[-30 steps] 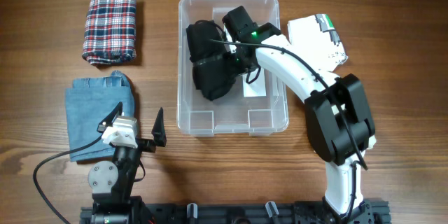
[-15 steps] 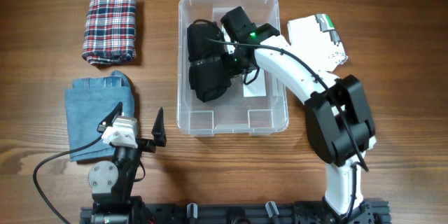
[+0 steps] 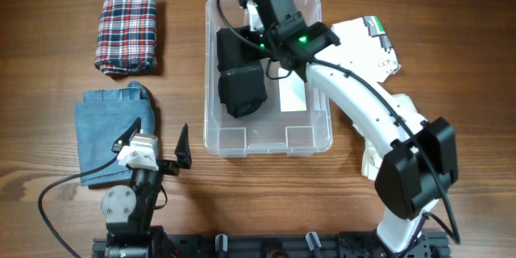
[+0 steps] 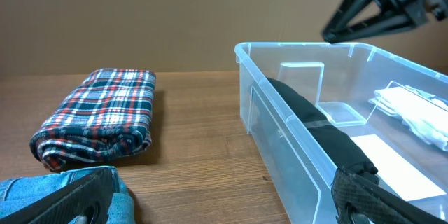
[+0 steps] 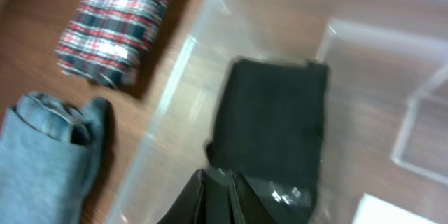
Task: Pack container
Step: 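Press and straighten the black garment in the container, then release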
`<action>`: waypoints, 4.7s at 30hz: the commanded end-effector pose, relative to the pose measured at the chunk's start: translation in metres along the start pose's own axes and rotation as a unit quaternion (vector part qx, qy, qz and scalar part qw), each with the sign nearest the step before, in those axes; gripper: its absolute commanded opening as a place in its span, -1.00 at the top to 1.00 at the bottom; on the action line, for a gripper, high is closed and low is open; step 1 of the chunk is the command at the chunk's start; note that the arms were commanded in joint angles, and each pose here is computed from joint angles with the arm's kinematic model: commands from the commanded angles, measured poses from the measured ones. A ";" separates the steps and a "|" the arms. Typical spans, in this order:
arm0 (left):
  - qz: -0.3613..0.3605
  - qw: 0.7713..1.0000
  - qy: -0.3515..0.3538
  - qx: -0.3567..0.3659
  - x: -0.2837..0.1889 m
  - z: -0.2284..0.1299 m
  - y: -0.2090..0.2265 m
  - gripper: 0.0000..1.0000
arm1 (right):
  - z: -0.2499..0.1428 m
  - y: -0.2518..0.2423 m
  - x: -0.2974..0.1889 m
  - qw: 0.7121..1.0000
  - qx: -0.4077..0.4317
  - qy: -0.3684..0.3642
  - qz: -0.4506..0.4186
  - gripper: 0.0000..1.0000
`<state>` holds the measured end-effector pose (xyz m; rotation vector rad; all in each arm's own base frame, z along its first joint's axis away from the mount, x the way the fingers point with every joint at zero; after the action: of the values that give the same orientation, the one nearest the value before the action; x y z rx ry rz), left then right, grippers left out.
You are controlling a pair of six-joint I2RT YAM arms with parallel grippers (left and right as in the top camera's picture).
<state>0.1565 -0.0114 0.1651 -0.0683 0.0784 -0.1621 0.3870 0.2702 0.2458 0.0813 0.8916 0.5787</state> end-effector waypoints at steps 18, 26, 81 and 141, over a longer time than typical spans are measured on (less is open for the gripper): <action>0.006 1.000 0.003 0.005 0.000 -0.002 0.002 -1.00 | -0.038 -0.022 0.099 0.998 0.034 0.040 -0.035 0.77; 0.006 1.000 0.003 0.006 0.000 -0.002 0.002 -1.00 | -0.050 -0.027 0.115 0.997 0.035 0.057 -0.039 0.77; 0.006 1.000 0.003 0.005 0.000 -0.002 0.002 -0.99 | -0.011 -0.038 0.002 0.983 0.026 0.019 -0.178 0.85; 0.006 1.000 0.003 0.006 0.000 -0.002 0.002 -1.00 | -0.083 -0.069 0.083 0.968 0.037 0.159 -0.192 0.87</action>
<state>0.1565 -0.0114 0.1651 -0.0684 0.0788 -0.1621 0.3992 0.2363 0.1327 -0.1288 1.1541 0.1795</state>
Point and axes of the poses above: each gripper's point midway between its finger pads, its own x axis out along the fingers, its own y axis along the line the jaws close on, z = x × y, the point moved 9 cm from there along -x, back along the fingers, and after that the axes turned 1 degree about -x, right-handed, at the moved point
